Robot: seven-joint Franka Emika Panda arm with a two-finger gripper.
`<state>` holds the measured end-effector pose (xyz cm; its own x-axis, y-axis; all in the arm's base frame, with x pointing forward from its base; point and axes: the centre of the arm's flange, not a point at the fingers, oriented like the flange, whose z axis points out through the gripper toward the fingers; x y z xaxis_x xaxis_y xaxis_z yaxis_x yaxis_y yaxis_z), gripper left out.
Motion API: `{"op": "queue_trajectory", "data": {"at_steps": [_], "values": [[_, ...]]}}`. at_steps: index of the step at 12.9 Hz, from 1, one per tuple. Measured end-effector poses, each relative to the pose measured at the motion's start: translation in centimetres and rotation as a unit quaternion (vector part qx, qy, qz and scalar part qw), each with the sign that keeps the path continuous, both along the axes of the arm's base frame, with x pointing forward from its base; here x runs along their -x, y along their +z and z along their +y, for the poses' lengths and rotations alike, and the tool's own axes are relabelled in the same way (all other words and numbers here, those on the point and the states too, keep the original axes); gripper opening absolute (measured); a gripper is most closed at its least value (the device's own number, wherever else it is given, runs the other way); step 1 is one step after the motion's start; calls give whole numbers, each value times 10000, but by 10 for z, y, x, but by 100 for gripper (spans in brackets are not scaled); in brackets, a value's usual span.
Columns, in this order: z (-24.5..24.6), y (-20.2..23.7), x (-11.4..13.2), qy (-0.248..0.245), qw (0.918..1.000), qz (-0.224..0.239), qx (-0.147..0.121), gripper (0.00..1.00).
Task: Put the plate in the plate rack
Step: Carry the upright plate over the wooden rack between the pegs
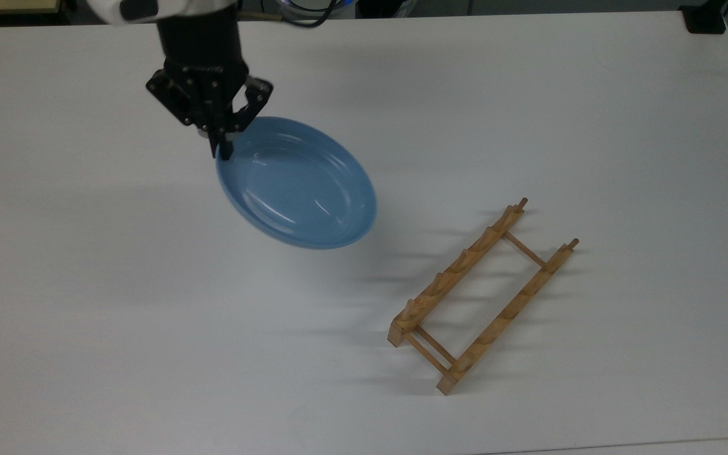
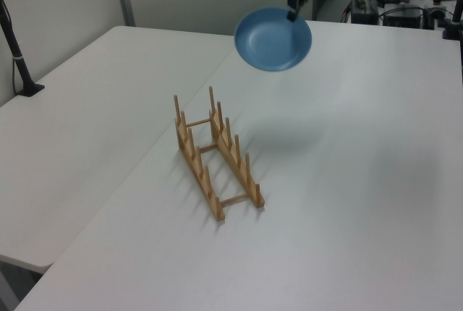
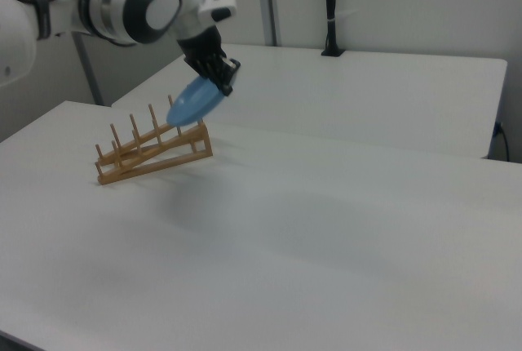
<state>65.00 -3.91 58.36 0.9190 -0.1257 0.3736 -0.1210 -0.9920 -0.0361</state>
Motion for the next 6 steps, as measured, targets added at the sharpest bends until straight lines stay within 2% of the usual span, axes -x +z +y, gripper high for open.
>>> {"op": "queue_trajectory", "data": {"at_steps": [1,2,4,6], "values": [[12,17,1,89,9997,-215,61,5],[24,32,3,145,9988,-393,262,5],[65,54,9,113,9939,-712,831,5],[137,65,19,-72,9803,-1215,1557,5]]}}
